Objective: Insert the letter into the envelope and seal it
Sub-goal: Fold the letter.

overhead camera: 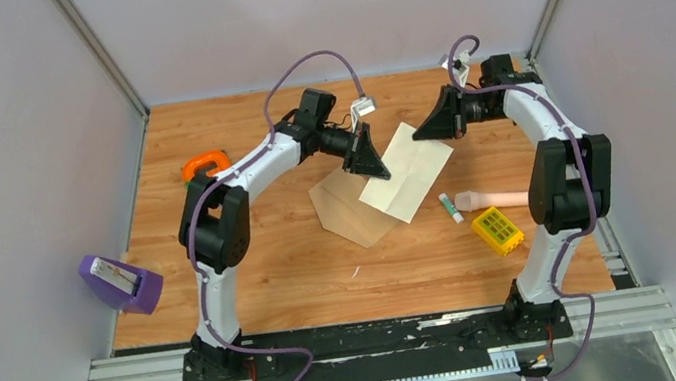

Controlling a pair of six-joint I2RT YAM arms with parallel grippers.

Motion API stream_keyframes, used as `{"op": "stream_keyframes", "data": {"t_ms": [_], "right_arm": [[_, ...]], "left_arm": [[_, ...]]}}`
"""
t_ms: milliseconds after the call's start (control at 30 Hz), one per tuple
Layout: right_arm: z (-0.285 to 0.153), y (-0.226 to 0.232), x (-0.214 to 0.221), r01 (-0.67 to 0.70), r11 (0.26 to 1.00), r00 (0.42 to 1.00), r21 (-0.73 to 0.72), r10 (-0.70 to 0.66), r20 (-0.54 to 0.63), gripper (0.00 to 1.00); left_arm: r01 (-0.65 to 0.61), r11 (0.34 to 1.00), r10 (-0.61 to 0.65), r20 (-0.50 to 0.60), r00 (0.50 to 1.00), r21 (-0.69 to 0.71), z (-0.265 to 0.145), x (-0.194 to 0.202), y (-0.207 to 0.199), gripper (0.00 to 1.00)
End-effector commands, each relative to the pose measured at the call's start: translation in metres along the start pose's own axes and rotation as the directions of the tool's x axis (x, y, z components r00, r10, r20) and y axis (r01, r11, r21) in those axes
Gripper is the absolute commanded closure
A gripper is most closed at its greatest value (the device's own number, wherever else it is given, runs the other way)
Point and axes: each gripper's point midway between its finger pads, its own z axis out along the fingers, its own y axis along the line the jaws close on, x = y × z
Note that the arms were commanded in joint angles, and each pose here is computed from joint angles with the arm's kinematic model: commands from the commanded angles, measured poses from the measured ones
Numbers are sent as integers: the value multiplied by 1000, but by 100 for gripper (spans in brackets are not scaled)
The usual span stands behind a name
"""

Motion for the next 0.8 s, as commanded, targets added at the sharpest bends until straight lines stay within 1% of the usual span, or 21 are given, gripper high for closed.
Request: {"op": "stream_keyframes", "data": {"t_ms": [0, 67, 133, 167, 233, 300, 333, 467, 567, 600, 633, 767], "right_arm": [[3, 26, -21, 38, 985, 993, -166, -19, 115, 100], [3, 25, -19, 38, 987, 994, -157, -21, 108, 93], [3, 24, -18, 37, 988, 994, -151, -21, 105, 74], [3, 24, -18, 36, 988, 994, -150, -21, 104, 66], [3, 24, -18, 37, 988, 994, -151, -21, 104, 55], [3, 25, -18, 37, 987, 994, -154, -21, 106, 48], [3, 26, -18, 38, 987, 994, -155, -21, 107, 45], [3, 28, -19, 35, 985, 993, -166, -16, 115, 41], [4, 30, -19, 35, 984, 993, -174, -15, 117, 36], [5, 30, -19, 41, 984, 993, -174, -21, 114, 35], [7, 30, -18, 41, 984, 994, -175, -22, 110, 35], [14, 30, -15, 33, 982, 995, -188, -16, 94, 35]], "left_arm": [[-50, 998, 50, 13, 999, 39, 2, -14, -10, 100], [-50, 998, 50, 13, 999, 28, 1, -14, -9, 100], [-52, 999, 52, 11, 999, 12, 1, -14, -8, 100], [-56, 998, 56, 11, 998, -1, 0, -15, -7, 100], [-66, 998, 66, 9, 998, -6, -1, -15, -8, 100], [-76, 997, 76, 7, 997, 0, -2, -16, -12, 100], [-84, 996, 84, 6, 996, 1, -3, -16, -14, 100], [-105, 994, 105, -4, 994, 3, -4, -15, -19, 100], [-97, 995, 97, -23, 995, 14, -5, -10, -22, 100], [-115, 993, 115, -28, 993, 17, -3, -9, -22, 100], [-101, 995, 102, -38, 994, 18, -2, -6, -23, 100], [-131, 991, 132, -82, 988, 14, 7, 5, -23, 100]]}}
